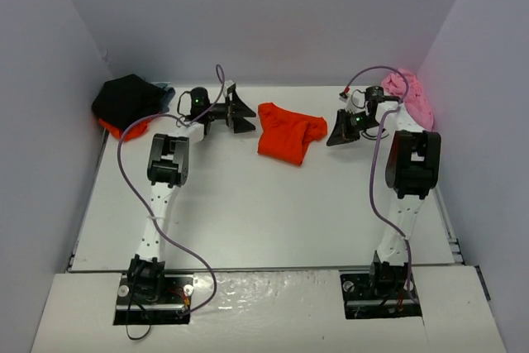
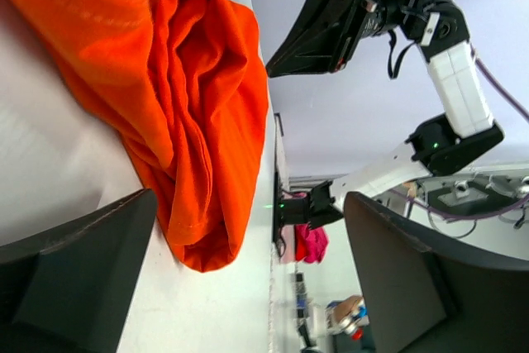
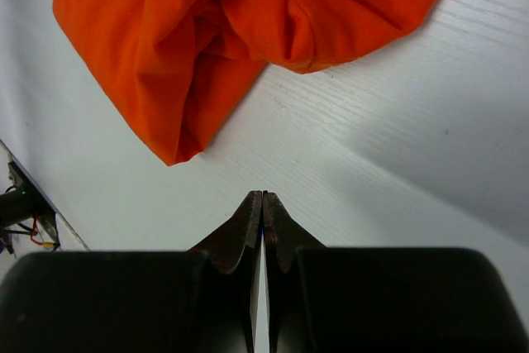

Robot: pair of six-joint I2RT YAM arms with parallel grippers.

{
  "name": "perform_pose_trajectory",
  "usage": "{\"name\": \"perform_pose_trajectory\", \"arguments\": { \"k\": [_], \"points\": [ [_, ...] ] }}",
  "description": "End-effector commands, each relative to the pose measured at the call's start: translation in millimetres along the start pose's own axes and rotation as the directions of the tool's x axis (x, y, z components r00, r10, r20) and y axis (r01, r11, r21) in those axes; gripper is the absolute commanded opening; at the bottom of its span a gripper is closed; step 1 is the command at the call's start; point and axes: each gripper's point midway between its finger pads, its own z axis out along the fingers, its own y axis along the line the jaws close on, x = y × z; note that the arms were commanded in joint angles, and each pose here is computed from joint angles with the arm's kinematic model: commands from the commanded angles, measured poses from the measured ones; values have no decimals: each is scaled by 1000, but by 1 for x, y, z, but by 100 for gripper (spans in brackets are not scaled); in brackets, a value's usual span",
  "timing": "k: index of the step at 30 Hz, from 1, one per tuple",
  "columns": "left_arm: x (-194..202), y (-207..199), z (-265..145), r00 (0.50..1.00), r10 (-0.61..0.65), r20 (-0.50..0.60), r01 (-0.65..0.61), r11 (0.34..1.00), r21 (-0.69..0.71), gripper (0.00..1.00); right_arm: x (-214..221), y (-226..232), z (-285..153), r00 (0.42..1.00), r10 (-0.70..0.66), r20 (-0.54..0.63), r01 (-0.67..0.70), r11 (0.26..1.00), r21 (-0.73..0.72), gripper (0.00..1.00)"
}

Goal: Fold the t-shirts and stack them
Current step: Fold the tshirt, then neatly place the folded tshirt to the corner

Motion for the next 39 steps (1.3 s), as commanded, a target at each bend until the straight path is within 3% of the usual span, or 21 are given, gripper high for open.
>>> {"name": "perform_pose_trajectory", "arguments": {
  "k": [1,3,5,6,7,9,13,14,15,16,17,18,19,21,22,26,29,30,35,39],
  "points": [
    [-1,-59,-7,995,96,13,-97,995,25,83,-18,8,-19,996,-74,39,71,994,78,0],
    [0,-68,-10,993,119,18,-120,992,26,74,-19,9,-19,996,-86,39,82,992,93,0],
    [-4,-80,-17,990,129,55,-130,991,16,19,-19,11,-20,993,-111,35,106,988,113,0],
    [-10,-81,-22,984,152,90,-152,988,-3,2,-20,13,-21,991,-125,37,120,985,123,0],
    [-15,-80,-27,976,177,123,-174,984,-35,0,-22,14,-23,990,-137,39,131,983,132,0],
    [-22,-78,-41,950,270,159,-245,956,-163,0,-23,22,-20,984,-175,27,169,974,153,0],
    [9,-98,-66,893,448,-25,-406,782,-474,0,-20,39,-15,968,-251,1,246,952,183,0],
    [12,-104,-66,899,438,-14,-393,791,-468,0,-19,41,-13,964,-266,-8,262,946,192,0],
    [16,-106,-67,908,419,-10,-372,794,-481,5,-17,44,-12,960,-281,-17,278,939,203,0],
    [21,-106,-70,920,392,-15,-343,786,-515,16,-16,48,-11,955,-296,-24,294,932,214,0],
    [20,-109,-71,912,410,-23,-362,775,-518,41,-17,52,-11,953,-302,-22,300,931,209,0],
    [21,-112,-70,911,412,-27,-367,779,-508,50,-17,55,-11,952,-306,-19,303,930,206,0],
    [21,-112,-73,916,402,-16,-354,789,-502,39,-18,56,-13,951,-309,-15,305,929,208,0],
    [16,-109,-81,926,378,19,-318,805,-500,7,-20,60,-18,948,-317,-5,311,926,214,0],
    [16,-106,-83,929,368,28,-306,811,-499,0,-20,61,-19,948,-320,-3,312,924,218,0],
    [14,-99,-82,936,350,37,-293,832,-471,5,-17,61,-25,944,-329,-2,320,918,233,0],
    [15,-92,-75,947,321,26,-278,854,-440,28,-15,54,-25,947,-321,-14,313,914,258,0],
    [14,-91,-74,947,319,24,-277,855,-439,30,-15,49,-27,949,-315,-13,307,914,265,0],
    [9,-68,-72,961,276,13,-243,864,-442,38,-22,25,-42,968,-250,33,230,926,299,0],
    [2,-52,-67,962,274,-9,-249,860,-445,33,-18,12,-41,978,-207,32,189,938,291,0]
  ]
}}
